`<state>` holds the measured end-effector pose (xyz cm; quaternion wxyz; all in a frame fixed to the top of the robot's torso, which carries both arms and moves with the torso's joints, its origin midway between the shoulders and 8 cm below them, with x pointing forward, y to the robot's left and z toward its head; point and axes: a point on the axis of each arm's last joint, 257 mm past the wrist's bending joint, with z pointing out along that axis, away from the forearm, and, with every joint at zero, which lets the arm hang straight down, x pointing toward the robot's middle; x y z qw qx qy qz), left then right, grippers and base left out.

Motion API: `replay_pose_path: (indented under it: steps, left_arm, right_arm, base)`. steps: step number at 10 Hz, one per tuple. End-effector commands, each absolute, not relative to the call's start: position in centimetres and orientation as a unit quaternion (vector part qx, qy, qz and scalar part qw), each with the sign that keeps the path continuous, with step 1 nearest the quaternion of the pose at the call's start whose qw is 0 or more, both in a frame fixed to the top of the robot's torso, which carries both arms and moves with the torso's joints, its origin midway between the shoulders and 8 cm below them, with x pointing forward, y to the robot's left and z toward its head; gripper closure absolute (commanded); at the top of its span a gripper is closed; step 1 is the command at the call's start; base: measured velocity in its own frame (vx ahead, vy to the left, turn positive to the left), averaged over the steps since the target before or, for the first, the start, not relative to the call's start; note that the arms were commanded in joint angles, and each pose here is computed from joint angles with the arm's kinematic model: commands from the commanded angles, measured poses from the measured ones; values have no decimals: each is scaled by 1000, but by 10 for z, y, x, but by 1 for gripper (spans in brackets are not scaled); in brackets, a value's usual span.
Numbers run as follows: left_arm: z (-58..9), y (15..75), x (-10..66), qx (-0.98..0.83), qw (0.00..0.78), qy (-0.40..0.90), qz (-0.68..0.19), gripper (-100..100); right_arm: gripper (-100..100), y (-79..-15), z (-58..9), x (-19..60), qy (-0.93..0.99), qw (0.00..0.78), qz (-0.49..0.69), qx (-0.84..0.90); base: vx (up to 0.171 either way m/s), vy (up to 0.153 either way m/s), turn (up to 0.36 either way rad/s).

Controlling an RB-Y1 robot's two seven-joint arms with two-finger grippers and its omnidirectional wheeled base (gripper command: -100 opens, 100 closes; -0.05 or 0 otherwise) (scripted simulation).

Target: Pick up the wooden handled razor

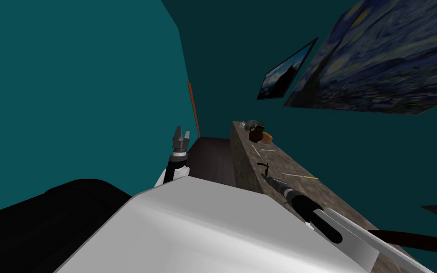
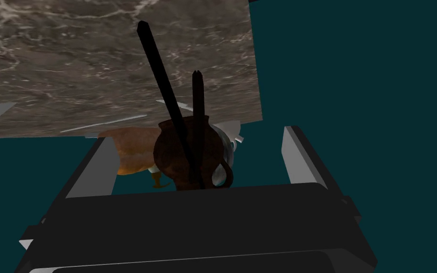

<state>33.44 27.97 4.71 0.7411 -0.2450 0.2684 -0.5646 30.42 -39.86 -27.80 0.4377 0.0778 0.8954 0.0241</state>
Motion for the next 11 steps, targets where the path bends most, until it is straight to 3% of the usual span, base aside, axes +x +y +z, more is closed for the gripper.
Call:
replay_pose_path:
  steps: [1,8,9,10,11]
  left_arm:
    - [47,280,334,-245,741,268,-565,0]
    - [47,280,334,-245,741,268,-565,0]
    - [47,280,334,-245,741,268,-565,0]
    - [47,280,334,-245,741,268,-565,0]
    - [47,280,334,-245,741,268,-565,0]
  right_arm:
    - [-100,-410,-280,303,901,427,6,77]
    - [-100,-437,-278,304,912,404,-39,63]
    - [0,-437,-278,304,912,404,-40,64]
    - [-100,-444,-297,298,917,389,-40,81]
    - [-100,-451,-300,302,918,386,-45,83]
  base:
    - [67,-17,151]
    - [47,-8,85]
    - [0,0,0]
    - [-113,-10,139]
    - [-143,-26,68]
